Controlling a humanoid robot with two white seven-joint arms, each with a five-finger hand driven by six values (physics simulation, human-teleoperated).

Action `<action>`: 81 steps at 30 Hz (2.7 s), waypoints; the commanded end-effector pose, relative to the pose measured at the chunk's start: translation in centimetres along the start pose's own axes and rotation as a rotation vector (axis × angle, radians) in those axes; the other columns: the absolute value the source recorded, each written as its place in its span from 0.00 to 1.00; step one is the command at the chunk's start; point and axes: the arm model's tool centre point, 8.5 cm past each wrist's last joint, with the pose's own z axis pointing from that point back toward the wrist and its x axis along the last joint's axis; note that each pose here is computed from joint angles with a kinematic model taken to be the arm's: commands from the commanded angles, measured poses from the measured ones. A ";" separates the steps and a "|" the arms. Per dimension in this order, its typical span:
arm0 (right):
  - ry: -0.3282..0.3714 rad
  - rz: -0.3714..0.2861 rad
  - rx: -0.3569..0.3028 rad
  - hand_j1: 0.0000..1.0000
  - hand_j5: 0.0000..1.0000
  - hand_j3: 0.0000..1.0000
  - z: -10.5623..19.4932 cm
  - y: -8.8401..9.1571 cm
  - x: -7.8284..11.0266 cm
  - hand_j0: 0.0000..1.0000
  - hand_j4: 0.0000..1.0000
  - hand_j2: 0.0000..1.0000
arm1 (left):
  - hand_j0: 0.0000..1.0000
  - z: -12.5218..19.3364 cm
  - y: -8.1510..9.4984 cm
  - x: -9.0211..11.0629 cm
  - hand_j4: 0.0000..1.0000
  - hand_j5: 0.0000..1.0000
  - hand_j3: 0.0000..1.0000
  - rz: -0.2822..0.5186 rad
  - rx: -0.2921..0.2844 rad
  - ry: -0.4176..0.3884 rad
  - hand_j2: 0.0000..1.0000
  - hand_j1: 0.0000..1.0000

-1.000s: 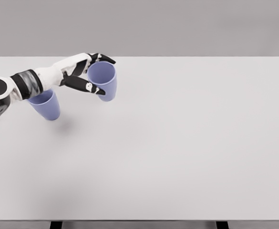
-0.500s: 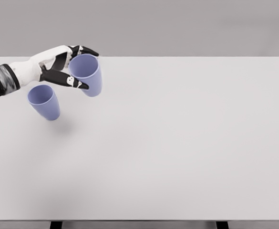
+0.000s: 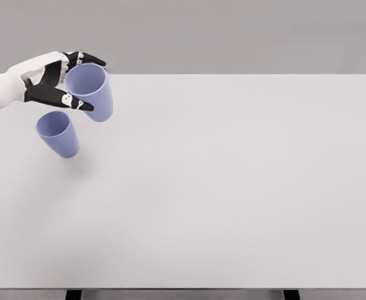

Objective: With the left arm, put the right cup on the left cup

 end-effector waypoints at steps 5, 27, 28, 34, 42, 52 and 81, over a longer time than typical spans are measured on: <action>0.000 0.000 0.000 1.00 1.00 1.00 0.0 0.0 0.0 1.00 1.00 1.00 | 0.71 1.5 1.0 0.2 0.71 0.71 0.71 0.005 0.020 0.013 0.71 0.71; -0.001 0.000 0.000 1.00 1.00 1.00 0.0 0.0 0.0 1.00 1.00 1.00 | 0.71 5.7 3.0 0.1 0.71 0.71 0.71 0.003 0.066 0.076 0.71 0.71; 0.000 0.000 0.000 1.00 1.00 1.00 0.0 0.0 0.0 1.00 1.00 1.00 | 0.71 5.7 3.0 0.1 0.71 0.71 0.71 0.003 0.066 0.076 0.71 0.71; 0.000 0.000 0.000 1.00 1.00 1.00 0.0 0.0 0.0 1.00 1.00 1.00 | 0.71 5.9 3.0 -0.6 0.71 0.71 0.71 0.015 0.071 0.094 0.71 0.71; 0.000 0.000 0.000 1.00 1.00 1.00 0.0 0.0 0.0 1.00 1.00 1.00 | 0.71 6.5 3.4 -1.4 0.71 0.71 0.71 0.022 0.083 0.118 0.71 0.71; 0.000 0.000 0.000 1.00 1.00 1.00 0.0 0.0 0.0 1.00 1.00 1.00 | 0.71 7.2 3.8 -2.4 0.71 0.71 0.71 0.037 0.100 0.147 0.71 0.71; 0.000 0.000 0.000 1.00 1.00 1.00 0.0 0.0 0.0 1.00 1.00 1.00 | 0.71 6.7 3.9 -5.1 0.71 0.71 0.71 0.095 0.122 0.170 0.71 0.71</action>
